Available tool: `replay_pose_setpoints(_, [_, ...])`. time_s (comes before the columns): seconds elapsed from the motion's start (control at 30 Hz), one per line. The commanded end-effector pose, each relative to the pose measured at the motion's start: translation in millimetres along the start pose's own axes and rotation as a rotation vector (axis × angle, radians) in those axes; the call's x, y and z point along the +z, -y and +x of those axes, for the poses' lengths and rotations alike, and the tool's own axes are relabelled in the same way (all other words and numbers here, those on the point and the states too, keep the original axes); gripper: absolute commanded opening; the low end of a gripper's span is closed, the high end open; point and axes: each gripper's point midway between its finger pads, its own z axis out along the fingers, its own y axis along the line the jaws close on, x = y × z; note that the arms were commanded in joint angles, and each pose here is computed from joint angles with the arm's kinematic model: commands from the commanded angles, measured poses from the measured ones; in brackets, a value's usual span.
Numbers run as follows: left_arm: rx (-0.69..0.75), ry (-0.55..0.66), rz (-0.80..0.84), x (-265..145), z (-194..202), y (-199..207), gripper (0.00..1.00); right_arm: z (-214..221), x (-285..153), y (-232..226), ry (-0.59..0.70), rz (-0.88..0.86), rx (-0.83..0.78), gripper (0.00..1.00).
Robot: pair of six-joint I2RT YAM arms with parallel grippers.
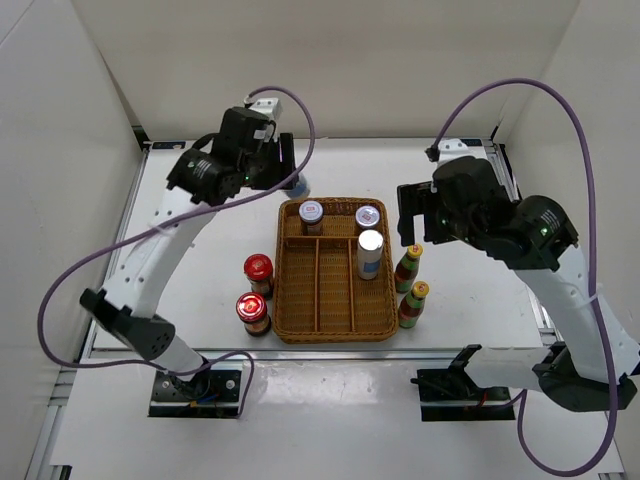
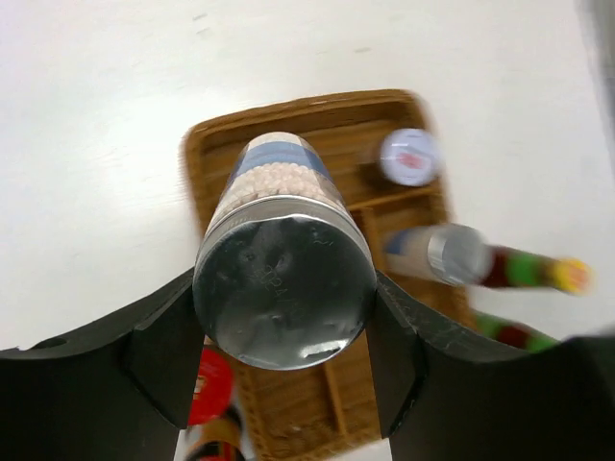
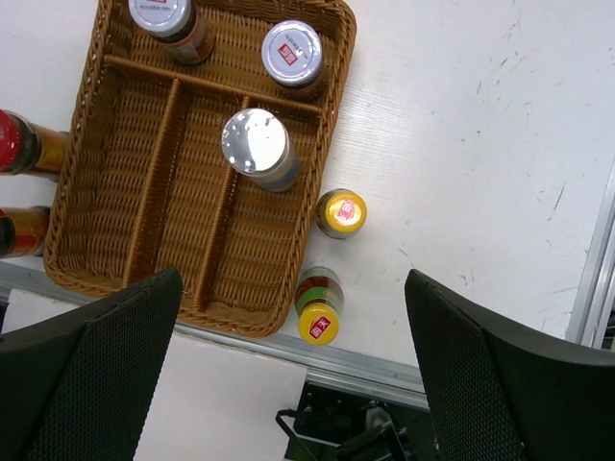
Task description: Organize the condiment bottles
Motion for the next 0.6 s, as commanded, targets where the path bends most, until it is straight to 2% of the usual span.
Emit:
replay_pose_setpoints(0.0, [0.044, 0.045, 0.221, -52, -5, 52, 0.12, -2, -8, 6, 0.039, 0.013, 0.035, 1.00])
replay_pose_setpoints(0.07, [0.065, 0.037, 0.260, -64, 7, 67, 0.12, -2, -11, 7, 0.048, 0.010, 0.039, 1.00])
replay_pose_setpoints(0.27, [0.135, -0.079, 0.386, -86, 74, 114, 0.12, 2, -16, 8, 0.054, -0.005, 0.061, 1.00])
replay_pose_setpoints(0.33, [0.155, -0.079, 0.433, -96, 86, 133, 0.12, 5, -14, 8, 0.046, -0.001, 0.058, 1.00])
replay_pose_setpoints(0.43, [0.211, -0.095, 0.452, -94, 107, 154, 0.12, 7, -15, 9, 0.045, -0.001, 0.066, 1.00])
replay_pose_setpoints(0.57, [0.293, -0.130, 0.451, -69, 132, 188, 0.12, 10, -13, 13, 0.035, 0.024, 0.059, 1.00])
